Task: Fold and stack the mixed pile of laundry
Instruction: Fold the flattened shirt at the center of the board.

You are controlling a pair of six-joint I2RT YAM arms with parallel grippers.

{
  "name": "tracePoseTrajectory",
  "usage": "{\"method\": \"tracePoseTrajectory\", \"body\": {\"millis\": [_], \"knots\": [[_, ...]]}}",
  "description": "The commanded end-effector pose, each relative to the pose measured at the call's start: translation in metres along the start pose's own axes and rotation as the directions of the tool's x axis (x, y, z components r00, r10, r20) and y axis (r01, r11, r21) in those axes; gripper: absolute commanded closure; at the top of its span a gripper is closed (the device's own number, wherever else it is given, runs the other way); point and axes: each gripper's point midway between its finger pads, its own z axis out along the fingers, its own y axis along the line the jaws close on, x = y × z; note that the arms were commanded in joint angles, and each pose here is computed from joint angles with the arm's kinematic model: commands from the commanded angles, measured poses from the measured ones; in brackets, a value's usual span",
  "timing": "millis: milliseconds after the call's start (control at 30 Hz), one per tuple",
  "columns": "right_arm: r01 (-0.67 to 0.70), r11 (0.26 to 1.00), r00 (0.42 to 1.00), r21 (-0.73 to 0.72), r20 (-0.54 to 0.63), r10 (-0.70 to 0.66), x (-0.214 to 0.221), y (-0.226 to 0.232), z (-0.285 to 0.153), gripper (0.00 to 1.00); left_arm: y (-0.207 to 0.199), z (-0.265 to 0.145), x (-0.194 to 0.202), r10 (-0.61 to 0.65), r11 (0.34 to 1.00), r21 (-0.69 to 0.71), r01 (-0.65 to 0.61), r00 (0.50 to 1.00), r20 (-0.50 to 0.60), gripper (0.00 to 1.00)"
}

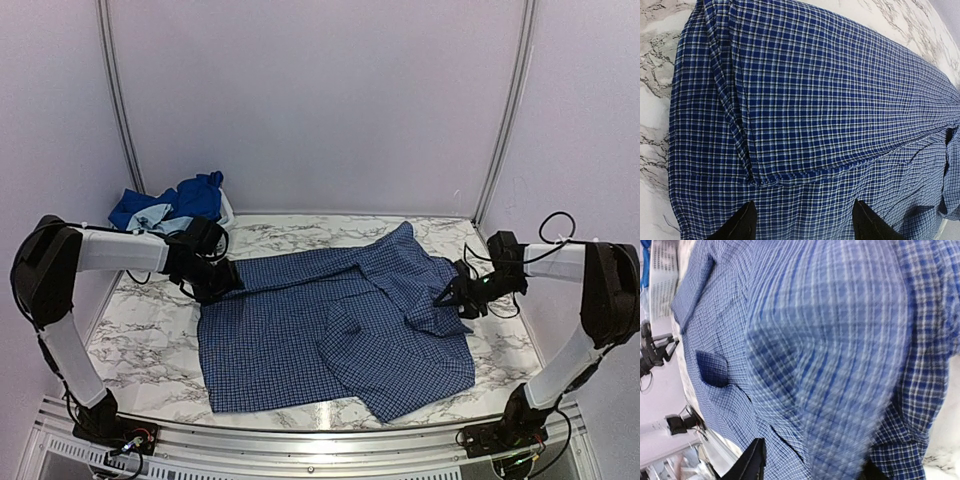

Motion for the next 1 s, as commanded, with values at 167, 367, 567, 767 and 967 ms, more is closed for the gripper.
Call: {"method": "tracePoseTrajectory", "body": {"millis": [167,367,567,767,967], "knots": [[-0.004,1.000,0.997,0.013,-0.074,0.005,0.026,-0.007,0.006,0.86,-0.015,0.010,-0.005,0.016,0.999,0.032,-0.016,1.000,-0.007,0.43],[0.028,1.000,0.999,-0.007,-0.046,-0.028,0.015,0.009,-0.005,1.00,-0.003,0.011,-0.002,-0.030,0.999,-0.011,0.030,1.000,-0.001,0.54],[0.035,0.999,0.999,-0.020,-0.033,-0.036,0.011,0.014,-0.008,1.00,0.014,0.006,-0.007,-0.070,0.995,-0.074,0.073,0.996,0.054,0.52],[0.040,0.999,0.999,-0.026,-0.022,-0.041,0.007,0.019,-0.011,1.00,0.022,0.015,-0.008,-0.110,0.988,-0.105,0.114,0.993,0.045,0.49],[0.046,0.998,0.999,-0.040,-0.015,-0.046,0.007,0.023,-0.013,1.00,0.011,0.016,-0.019,-0.096,0.991,-0.085,0.100,0.994,0.054,0.68]]}}
